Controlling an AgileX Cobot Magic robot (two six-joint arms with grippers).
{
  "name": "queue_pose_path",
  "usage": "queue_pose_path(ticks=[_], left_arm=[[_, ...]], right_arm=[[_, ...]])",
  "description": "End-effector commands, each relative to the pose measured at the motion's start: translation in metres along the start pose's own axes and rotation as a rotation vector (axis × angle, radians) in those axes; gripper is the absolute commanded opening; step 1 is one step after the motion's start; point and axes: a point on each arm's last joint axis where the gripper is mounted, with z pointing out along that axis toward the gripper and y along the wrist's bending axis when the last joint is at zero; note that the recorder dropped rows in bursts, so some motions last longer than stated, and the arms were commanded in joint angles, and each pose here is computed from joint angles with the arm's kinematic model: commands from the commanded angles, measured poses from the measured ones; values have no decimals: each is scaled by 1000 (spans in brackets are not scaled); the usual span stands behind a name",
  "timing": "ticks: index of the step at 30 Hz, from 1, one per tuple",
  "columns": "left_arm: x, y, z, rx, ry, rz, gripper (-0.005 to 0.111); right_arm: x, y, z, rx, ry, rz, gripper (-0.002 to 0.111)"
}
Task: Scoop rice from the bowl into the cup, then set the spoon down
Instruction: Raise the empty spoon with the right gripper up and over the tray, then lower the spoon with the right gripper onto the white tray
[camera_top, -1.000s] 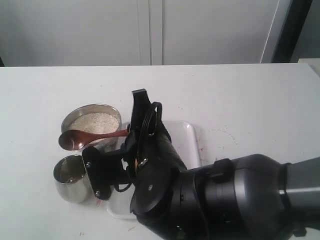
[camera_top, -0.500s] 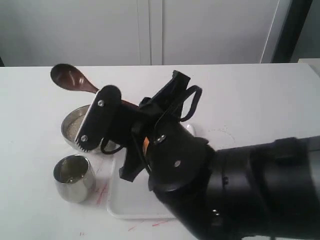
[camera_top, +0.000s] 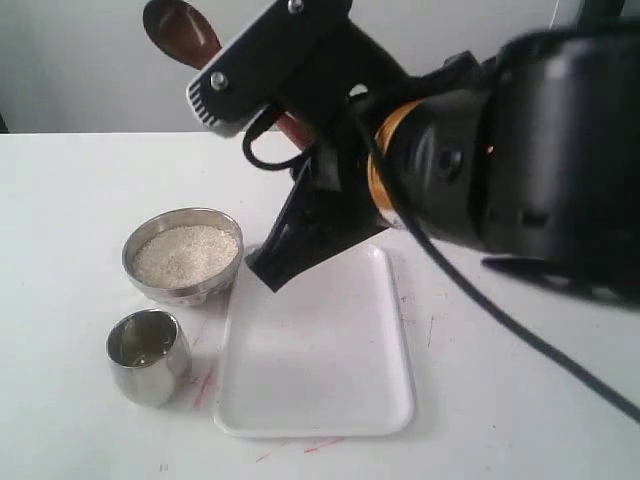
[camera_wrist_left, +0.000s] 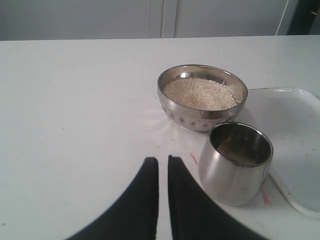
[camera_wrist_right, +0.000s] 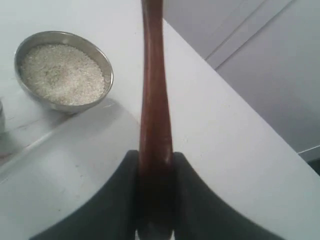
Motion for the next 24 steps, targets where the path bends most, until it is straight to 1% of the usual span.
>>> queue_pose_path(ticks=[1, 8, 10, 13, 14, 17, 20, 24], left_arm=[[-3, 0, 0, 0, -10, -8, 14], [-3, 0, 0, 0, -10, -8, 14], [-3, 0, 0, 0, -10, -8, 14], [-3, 0, 0, 0, -10, -8, 14], [-3, 0, 0, 0, -10, -8, 14], [-3, 0, 0, 0, -10, -8, 14], [-3, 0, 0, 0, -10, -8, 14], [-3, 0, 0, 0, -10, -8, 14]], right_arm=[[-8, -15, -14, -59, 105, -1, 0], [-17, -34, -26, -120, 228, 25, 0], [-17, -38, -24, -135, 285, 17, 0], [-14, -38, -16, -198, 411, -12, 0], [-16, -38, -13, -219, 425, -21, 0], [-19, -33, 13, -293, 476, -22, 0], [-15, -33, 35, -298, 531, 5, 0], [2, -33, 74, -293, 644, 31, 0]])
